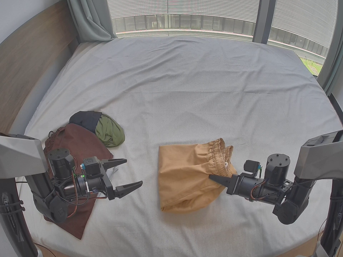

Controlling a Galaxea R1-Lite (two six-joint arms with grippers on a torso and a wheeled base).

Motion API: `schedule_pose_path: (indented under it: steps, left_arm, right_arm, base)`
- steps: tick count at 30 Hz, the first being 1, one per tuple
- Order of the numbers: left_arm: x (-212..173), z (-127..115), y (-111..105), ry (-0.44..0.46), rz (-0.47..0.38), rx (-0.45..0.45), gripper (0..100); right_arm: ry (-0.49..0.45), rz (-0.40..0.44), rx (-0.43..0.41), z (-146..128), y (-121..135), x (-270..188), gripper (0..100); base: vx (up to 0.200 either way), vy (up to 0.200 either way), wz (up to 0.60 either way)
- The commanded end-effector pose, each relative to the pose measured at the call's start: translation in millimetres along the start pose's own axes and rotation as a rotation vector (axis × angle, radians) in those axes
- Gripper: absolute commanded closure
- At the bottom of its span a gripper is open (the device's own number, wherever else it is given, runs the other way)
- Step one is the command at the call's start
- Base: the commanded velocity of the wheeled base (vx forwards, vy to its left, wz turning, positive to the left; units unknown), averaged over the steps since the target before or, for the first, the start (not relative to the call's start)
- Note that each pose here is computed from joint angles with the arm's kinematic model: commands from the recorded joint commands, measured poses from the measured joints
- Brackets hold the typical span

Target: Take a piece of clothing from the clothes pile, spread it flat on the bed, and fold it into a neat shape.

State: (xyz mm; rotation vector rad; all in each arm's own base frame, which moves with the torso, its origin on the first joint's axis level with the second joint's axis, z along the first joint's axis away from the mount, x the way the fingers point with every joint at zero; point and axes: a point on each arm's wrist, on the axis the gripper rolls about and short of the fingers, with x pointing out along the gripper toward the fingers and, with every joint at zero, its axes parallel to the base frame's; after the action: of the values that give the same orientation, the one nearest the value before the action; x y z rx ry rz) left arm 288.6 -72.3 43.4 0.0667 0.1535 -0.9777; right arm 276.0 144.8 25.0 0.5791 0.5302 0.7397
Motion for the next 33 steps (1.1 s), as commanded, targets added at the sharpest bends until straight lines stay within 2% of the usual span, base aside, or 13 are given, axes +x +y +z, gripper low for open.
schedule_pose_path:
  steps: [1, 9, 15, 27, 33]
  left_arm:
    - [0, 0, 0, -0.001, 0.000, 0.000, 0]
    - [-4, -1, -2, 0.007, -0.007, -0.012, 0]
    - [-4, -1, -2, 0.007, -0.006, -0.012, 0]
    - [-4, -3, -3, 0.012, -0.008, -0.017, 0]
    - [-4, -4, -3, 0.015, -0.010, -0.019, 0]
  right_arm:
    - [-0.045, 0.071, -0.028, 16, 18, -4, 100]
    - [-0.033, 0.130, -0.042, 21, 23, -3, 100]
    - [-0.090, 0.179, -0.079, 38, 31, 2, 100]
    - [-0.129, 0.280, -0.126, 62, 40, 8, 100]
    - [-0.154, 0.324, -0.117, 76, 42, 15, 100]
  base:
    - [0.000, 0.000, 0.00]
    - [0.000, 0.000, 0.00]
    - [0.000, 0.000, 0.00]
    - [0.000, 0.000, 0.00]
    - [0.000, 0.000, 0.00]
